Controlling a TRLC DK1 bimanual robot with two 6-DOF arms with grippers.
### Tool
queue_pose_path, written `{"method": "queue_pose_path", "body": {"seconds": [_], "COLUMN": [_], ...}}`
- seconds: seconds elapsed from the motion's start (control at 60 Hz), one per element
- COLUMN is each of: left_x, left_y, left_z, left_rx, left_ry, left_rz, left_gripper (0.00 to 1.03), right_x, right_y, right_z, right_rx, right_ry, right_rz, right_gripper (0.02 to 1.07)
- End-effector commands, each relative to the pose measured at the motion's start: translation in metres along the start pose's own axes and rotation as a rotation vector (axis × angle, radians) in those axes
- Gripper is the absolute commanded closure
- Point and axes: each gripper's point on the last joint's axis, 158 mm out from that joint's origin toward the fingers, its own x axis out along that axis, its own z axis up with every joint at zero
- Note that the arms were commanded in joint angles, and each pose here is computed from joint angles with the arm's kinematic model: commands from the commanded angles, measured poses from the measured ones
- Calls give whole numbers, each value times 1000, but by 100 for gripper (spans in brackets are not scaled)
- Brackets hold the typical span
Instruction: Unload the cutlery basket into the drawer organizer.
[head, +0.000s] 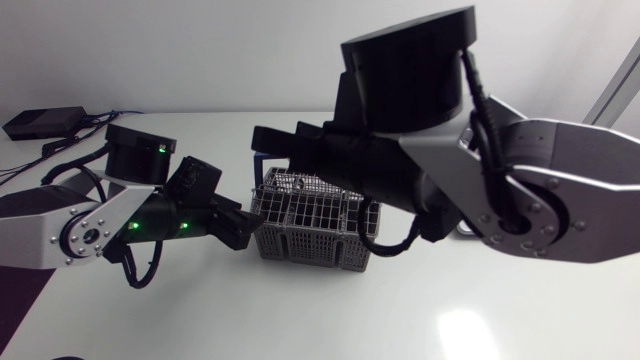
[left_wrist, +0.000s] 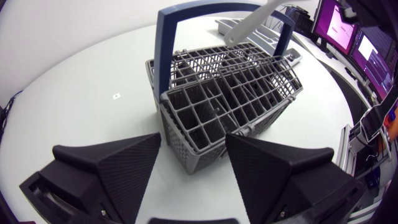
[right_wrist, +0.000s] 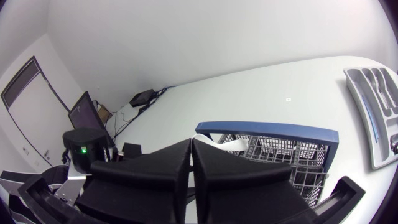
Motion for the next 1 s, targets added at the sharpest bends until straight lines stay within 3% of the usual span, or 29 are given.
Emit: {"method": "queue_pose_path", "body": {"seconds": [0.0, 0.45, 0.717, 0.867, 0.983], "left_x": [4, 3, -12, 13, 34], "left_y": [0, -6, -11, 0, 8], "left_z": [7, 11, 55, 55, 34], "left_rx": [-4, 5, 2, -15, -33], "left_ry": [-7, -6, -102, -78, 21], "left_rz": [3, 0, 15, 74, 100], "left_gripper": [30, 30, 30, 30, 30], "right_x": [-8, -41, -72, -80, -88], "right_y": [-3, -9, -23, -39, -49], "right_z": [12, 37, 43, 37, 39], "right_rx": [13, 172, 192, 188, 190], "right_ry": [-15, 142, 183, 192, 186], "right_rz": [10, 41, 8, -30, -54], "right_gripper": [101, 101, 101, 101, 101]}}
